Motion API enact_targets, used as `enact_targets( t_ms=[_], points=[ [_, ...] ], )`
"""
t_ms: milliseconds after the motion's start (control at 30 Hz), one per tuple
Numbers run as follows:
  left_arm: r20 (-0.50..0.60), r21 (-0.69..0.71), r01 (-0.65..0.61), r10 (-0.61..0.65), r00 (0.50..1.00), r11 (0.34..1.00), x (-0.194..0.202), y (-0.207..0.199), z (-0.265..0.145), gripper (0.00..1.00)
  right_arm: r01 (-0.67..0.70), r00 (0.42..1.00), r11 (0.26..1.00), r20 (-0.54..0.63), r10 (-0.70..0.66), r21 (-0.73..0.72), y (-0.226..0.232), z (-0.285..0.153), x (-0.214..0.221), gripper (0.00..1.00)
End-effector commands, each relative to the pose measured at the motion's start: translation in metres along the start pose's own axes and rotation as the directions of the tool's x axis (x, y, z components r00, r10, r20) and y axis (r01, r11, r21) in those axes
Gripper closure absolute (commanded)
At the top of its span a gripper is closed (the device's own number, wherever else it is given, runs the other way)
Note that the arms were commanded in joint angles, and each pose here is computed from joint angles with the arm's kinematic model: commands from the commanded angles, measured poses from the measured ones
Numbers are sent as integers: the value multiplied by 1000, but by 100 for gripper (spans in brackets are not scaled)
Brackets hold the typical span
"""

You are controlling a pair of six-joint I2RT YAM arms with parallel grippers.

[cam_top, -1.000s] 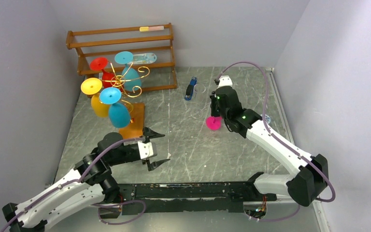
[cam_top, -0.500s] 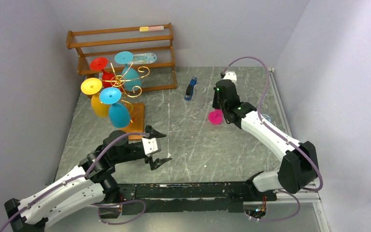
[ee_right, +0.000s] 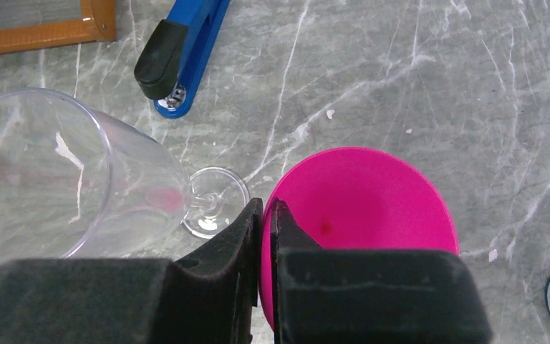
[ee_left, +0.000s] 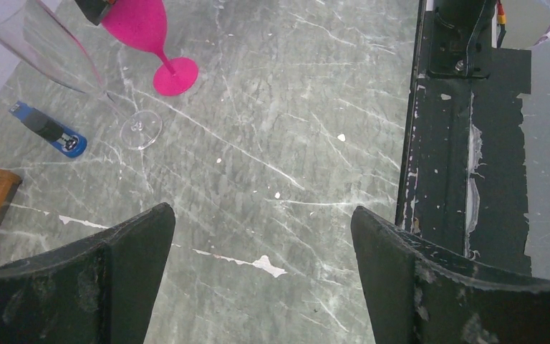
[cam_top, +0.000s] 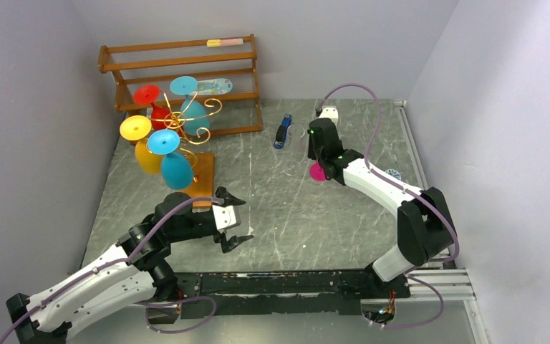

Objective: Take the wine glass off the wine glass rack
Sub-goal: Place the wine glass at the center of the board.

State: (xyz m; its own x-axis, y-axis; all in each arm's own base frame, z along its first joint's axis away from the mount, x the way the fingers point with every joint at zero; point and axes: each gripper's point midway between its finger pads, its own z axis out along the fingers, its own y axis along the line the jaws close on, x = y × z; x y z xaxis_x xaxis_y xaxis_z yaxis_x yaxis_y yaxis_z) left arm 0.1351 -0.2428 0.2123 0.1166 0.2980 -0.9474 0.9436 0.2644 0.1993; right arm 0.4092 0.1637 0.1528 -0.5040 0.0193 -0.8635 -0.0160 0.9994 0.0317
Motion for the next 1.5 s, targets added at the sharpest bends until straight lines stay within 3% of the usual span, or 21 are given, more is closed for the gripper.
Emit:
enact_targets(
  t_ms=[0, 1033, 1200, 1467],
  points=[
    [3, -12, -11, 11, 1000, 1000, -7, 3, -4, 3, -12, 1000, 1000, 19, 13, -18, 6, 4, -4, 100],
    [-20, -2, -11, 11, 1000, 1000, 1, 2, -2, 3, 23, 1000, 999, 21, -23, -28, 11, 9, -10, 100],
    [-21, 24, -4, 5, 1000, 1000, 2, -3, 0, 3, 22, 1000, 999, 19, -21, -28, 11, 9, -12, 89],
    [-23, 76, 11, -9, 1000, 997, 2, -12, 2, 3, -6, 999, 999, 38, 8, -43, 14, 2, -24, 81]
  ],
)
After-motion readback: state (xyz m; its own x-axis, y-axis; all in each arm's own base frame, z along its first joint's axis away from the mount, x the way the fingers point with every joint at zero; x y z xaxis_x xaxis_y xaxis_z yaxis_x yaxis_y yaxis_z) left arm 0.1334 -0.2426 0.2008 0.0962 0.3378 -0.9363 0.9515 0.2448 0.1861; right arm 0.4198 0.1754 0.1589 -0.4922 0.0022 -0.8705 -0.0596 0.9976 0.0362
